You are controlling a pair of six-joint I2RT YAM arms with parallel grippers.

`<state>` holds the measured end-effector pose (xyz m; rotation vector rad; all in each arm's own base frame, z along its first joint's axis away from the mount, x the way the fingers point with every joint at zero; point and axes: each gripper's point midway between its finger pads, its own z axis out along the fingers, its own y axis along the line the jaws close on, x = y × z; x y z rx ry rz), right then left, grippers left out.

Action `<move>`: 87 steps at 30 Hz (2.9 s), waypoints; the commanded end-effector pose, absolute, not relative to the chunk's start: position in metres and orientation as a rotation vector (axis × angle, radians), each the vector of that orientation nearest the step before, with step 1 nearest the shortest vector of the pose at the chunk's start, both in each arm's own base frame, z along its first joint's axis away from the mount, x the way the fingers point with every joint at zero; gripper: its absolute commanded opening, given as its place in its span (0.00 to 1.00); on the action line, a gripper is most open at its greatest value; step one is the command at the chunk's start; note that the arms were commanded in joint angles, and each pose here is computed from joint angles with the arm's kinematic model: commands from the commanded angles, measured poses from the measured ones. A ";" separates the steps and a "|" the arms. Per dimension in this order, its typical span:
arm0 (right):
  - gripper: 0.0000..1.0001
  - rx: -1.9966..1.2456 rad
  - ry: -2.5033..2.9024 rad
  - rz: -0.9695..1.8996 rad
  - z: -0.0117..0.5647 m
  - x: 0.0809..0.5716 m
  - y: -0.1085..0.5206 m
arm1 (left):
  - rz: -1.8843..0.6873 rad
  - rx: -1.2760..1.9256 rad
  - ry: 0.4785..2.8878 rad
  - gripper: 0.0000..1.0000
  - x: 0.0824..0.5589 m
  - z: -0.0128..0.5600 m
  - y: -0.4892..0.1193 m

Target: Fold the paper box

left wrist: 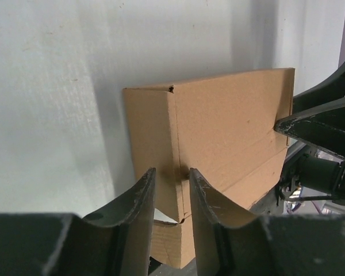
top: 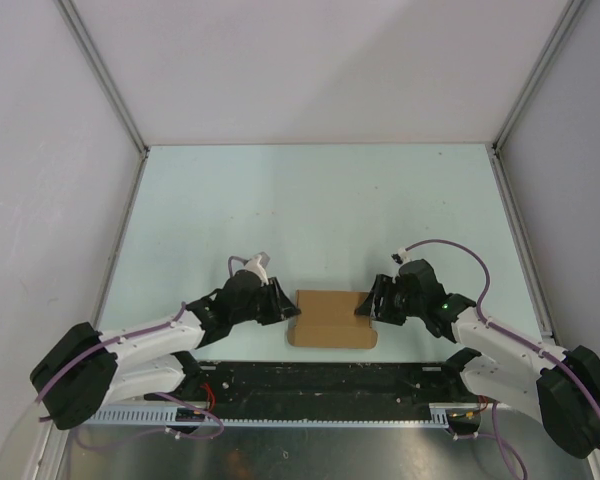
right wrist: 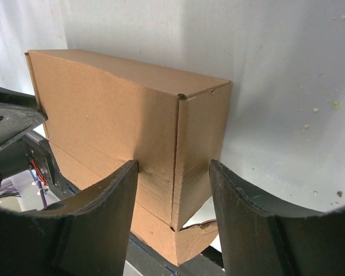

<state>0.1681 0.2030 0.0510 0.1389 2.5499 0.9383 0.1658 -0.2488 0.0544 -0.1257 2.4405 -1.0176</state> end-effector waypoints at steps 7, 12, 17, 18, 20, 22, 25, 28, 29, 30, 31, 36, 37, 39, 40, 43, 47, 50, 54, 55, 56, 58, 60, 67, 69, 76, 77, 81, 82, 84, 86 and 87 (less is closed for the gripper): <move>0.78 0.123 2.503 0.825 0.073 0.181 0.191 | -0.999 -0.086 2.312 0.57 0.178 0.090 -0.244; 0.80 0.129 2.486 0.767 0.087 0.181 0.181 | -0.921 -0.091 2.296 0.74 0.176 0.098 -0.226; 0.80 0.185 2.515 0.702 0.089 0.168 0.168 | -0.891 -0.044 2.291 0.86 0.169 0.101 -0.216; 0.80 0.194 2.514 0.692 0.091 0.165 0.166 | -0.860 -0.041 2.316 0.87 0.165 0.096 -0.211; 0.80 0.219 2.544 0.660 0.087 0.154 0.163 | -0.837 -0.025 2.334 0.88 0.163 0.095 -0.210; 0.84 0.222 2.551 0.642 0.086 0.147 0.164 | -0.808 0.003 2.362 0.91 0.156 0.090 -0.211; 0.89 0.226 2.533 0.596 0.085 0.139 0.169 | -0.774 0.041 2.373 0.92 0.146 0.090 -0.217; 0.90 0.214 2.521 0.599 0.087 0.129 0.177 | -0.756 0.048 2.359 0.92 0.140 0.095 -0.222; 0.88 0.175 2.518 0.610 0.087 0.123 0.183 | -0.766 0.044 2.356 0.92 0.137 0.097 -0.225; 0.86 0.171 2.502 0.628 0.090 0.123 0.188 | -0.761 0.038 2.354 0.91 0.136 0.096 -0.224; 0.85 0.161 2.489 0.622 0.090 0.124 0.190 | -0.751 0.018 2.343 0.91 0.139 0.097 -0.224; 0.82 0.103 2.485 0.640 0.087 0.125 0.204 | -0.715 0.039 2.361 0.84 0.136 0.091 -0.228; 0.82 0.100 2.486 0.633 0.086 0.126 0.205 | -0.716 0.045 2.364 0.81 0.135 0.091 -0.230; 0.81 0.099 2.488 0.616 0.084 0.128 0.206 | -0.692 0.061 2.376 0.79 0.134 0.087 -0.233; 0.80 0.103 2.483 0.607 0.083 0.130 0.205 | -0.685 0.062 2.384 0.77 0.133 0.085 -0.233; 0.77 0.109 2.475 0.601 0.083 0.131 0.204 | -0.690 0.049 2.404 0.74 0.131 0.082 -0.238; 0.72 0.102 2.469 0.602 0.084 0.132 0.205 | -0.768 0.049 2.388 0.71 0.130 0.090 -0.252; 0.70 0.098 2.478 0.600 0.081 0.132 0.207 | -0.776 0.049 2.385 0.71 0.131 0.091 -0.256; 0.67 0.079 2.497 0.606 0.076 0.130 0.211 | -0.774 0.049 2.394 0.70 0.131 0.087 -0.258; 0.67 0.076 2.504 0.605 0.075 0.129 0.211 | -0.777 0.052 2.397 0.70 0.131 0.086 -0.259; 0.66 0.076 2.504 0.611 0.075 0.129 0.213 | -0.774 0.053 2.403 0.70 0.130 0.084 -0.260; 0.65 0.069 2.510 0.607 0.073 0.128 0.213 | -0.779 0.056 2.404 0.69 0.130 0.083 -0.262; 0.64 0.071 2.512 0.607 0.072 0.128 0.213 | -0.777 0.060 2.414 0.68 0.129 0.080 -0.262; 0.62 0.071 2.512 0.616 0.075 0.127 0.212 | -0.817 0.066 2.406 0.66 0.126 0.085 -0.267; 0.63 0.075 2.514 0.615 0.075 0.126 0.211 | -0.813 0.066 2.407 0.65 0.126 0.083 -0.266; 0.69 0.064 2.522 0.604 0.074 0.124 0.208 | -0.761 0.091 2.453 0.65 0.124 0.066 -0.266; 0.69 0.063 2.525 0.602 0.073 0.124 0.208 | -0.759 0.092 2.455 0.65 0.124 0.065 -0.268; 0.71 0.061 2.526 0.600 0.072 0.124 0.208 | -0.744 0.096 2.438 0.65 0.128 0.067 -0.268; 0.71 0.061 2.524 0.603 0.073 0.124 0.208 | -0.739 0.097 2.434 0.65 0.129 0.067 -0.268; 0.71 0.063 2.524 0.602 0.072 0.124 0.208 | -0.738 0.094 2.427 0.65 0.130 0.069 -0.268; 0.71 0.062 2.523 0.605 0.073 0.124 0.208 | -0.740 0.090 2.421 0.65 0.132 0.071 -0.269; 0.71 0.061 2.524 0.609 0.073 0.123 0.209 | -0.736 0.090 2.427 0.65 0.131 0.069 -0.269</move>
